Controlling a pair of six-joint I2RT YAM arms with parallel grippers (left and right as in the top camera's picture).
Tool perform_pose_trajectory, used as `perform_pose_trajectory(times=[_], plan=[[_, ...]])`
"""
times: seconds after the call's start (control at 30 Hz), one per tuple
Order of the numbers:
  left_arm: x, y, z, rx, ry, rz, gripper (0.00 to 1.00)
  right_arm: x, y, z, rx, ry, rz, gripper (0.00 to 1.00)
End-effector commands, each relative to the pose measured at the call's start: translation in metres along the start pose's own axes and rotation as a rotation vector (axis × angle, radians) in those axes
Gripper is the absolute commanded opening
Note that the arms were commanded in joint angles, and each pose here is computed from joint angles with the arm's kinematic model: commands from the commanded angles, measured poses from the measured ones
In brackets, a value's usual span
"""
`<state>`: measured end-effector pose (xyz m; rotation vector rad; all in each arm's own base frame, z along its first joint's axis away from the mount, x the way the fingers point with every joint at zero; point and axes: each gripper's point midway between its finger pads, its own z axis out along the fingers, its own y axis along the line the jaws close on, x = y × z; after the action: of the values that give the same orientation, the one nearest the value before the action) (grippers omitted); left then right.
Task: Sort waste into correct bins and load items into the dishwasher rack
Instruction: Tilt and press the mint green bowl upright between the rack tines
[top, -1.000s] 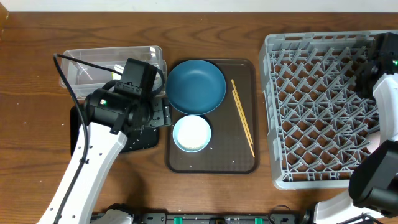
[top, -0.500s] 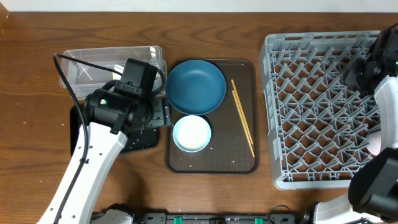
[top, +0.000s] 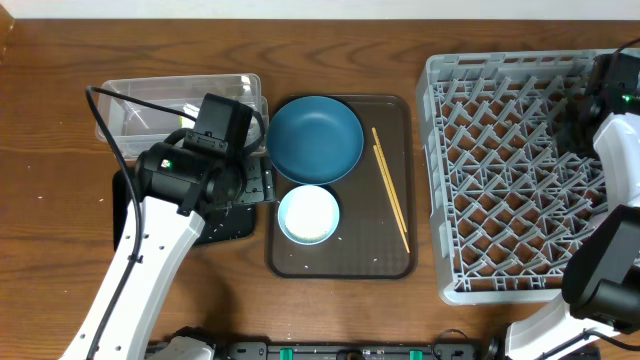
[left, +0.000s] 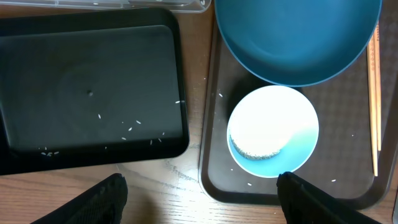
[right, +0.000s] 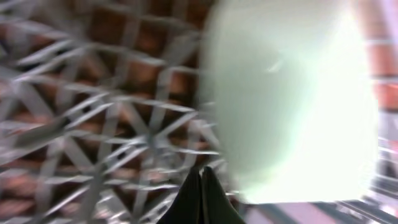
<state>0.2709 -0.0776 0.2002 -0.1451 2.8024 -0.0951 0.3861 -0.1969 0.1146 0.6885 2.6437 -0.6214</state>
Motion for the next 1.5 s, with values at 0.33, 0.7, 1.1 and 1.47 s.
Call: perform_pose_trajectory(times=[0.33,0.7,1.1,1.47], plan=[[-0.001,0.001,-0.001,-0.008,-0.003,0.006,0.80,-0.023,-0.078,-0.040,0.320,-0.151,0.215,0.01],[0.000,0.001,-0.001,-0.007,-0.003,0.006,0.80,-0.026,-0.081,-0.042,0.320,-0.165,0.229,0.01],[-0.001,0.001,-0.001,-0.007,-0.003,0.006,0.80,-0.015,0.002,-0.031,-0.216,-0.072,0.001,0.01],[0.000,0.001,-0.001,-0.007,-0.003,0.006,0.80,0.005,0.034,-0.029,-0.350,-0.035,-0.136,0.05]])
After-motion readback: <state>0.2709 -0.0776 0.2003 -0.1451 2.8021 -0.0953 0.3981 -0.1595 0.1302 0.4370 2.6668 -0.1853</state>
